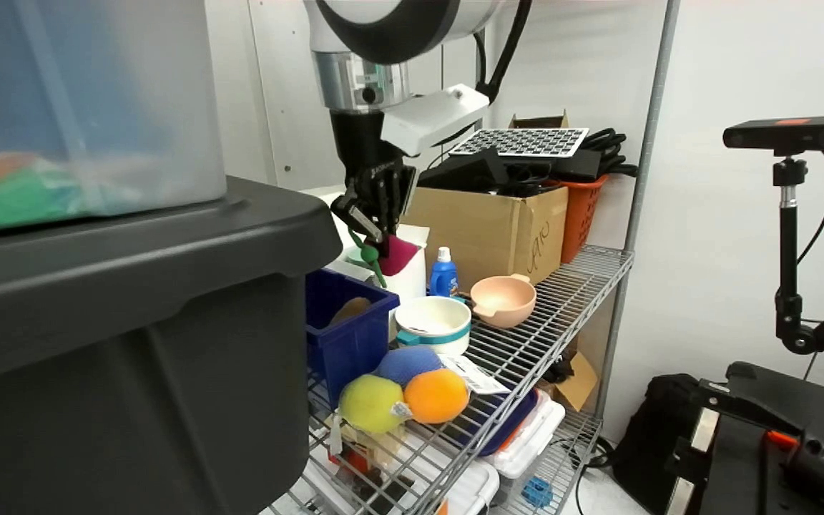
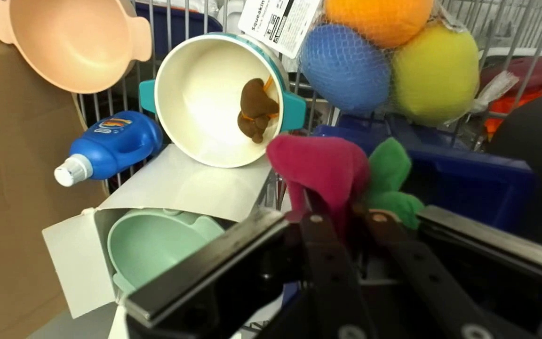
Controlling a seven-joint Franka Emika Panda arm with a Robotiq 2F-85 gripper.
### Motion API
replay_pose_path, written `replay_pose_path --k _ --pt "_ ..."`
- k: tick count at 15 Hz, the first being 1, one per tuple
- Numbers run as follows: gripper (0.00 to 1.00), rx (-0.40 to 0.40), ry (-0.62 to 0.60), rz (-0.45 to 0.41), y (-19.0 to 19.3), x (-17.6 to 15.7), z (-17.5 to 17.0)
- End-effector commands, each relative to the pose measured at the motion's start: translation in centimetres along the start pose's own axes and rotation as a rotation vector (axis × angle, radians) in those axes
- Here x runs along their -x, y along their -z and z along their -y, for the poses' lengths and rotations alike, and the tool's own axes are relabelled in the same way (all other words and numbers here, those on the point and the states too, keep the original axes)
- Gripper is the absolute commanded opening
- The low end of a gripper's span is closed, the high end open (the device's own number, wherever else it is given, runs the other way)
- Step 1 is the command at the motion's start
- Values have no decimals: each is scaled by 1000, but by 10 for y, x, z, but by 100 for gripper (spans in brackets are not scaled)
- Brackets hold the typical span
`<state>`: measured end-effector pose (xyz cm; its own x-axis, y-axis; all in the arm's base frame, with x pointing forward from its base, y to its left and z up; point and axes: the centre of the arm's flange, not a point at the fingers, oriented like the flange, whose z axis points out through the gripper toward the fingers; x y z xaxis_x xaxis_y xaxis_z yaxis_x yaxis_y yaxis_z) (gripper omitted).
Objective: Put the purple toy inside the white box.
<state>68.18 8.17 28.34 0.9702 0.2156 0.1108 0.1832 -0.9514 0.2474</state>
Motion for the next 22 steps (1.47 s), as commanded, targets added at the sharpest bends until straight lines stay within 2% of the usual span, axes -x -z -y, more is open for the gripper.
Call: replay_pose_path --k 1,3,4,7,13,15,22 --pt "3 57 -22 -52 -12 -21 -2" --pt "3 70 -36 -54 -20 -26 -2" --pt "33 74 -38 -50 -23 -26 -2" --pt "51 82 -51 -37 -27 -26 1" --pt "95 79 -69 -37 -21 -29 -2" --pt "100 78 -70 -40 -18 -27 -5" --pt "100 53 -84 -38 -6 -10 -25"
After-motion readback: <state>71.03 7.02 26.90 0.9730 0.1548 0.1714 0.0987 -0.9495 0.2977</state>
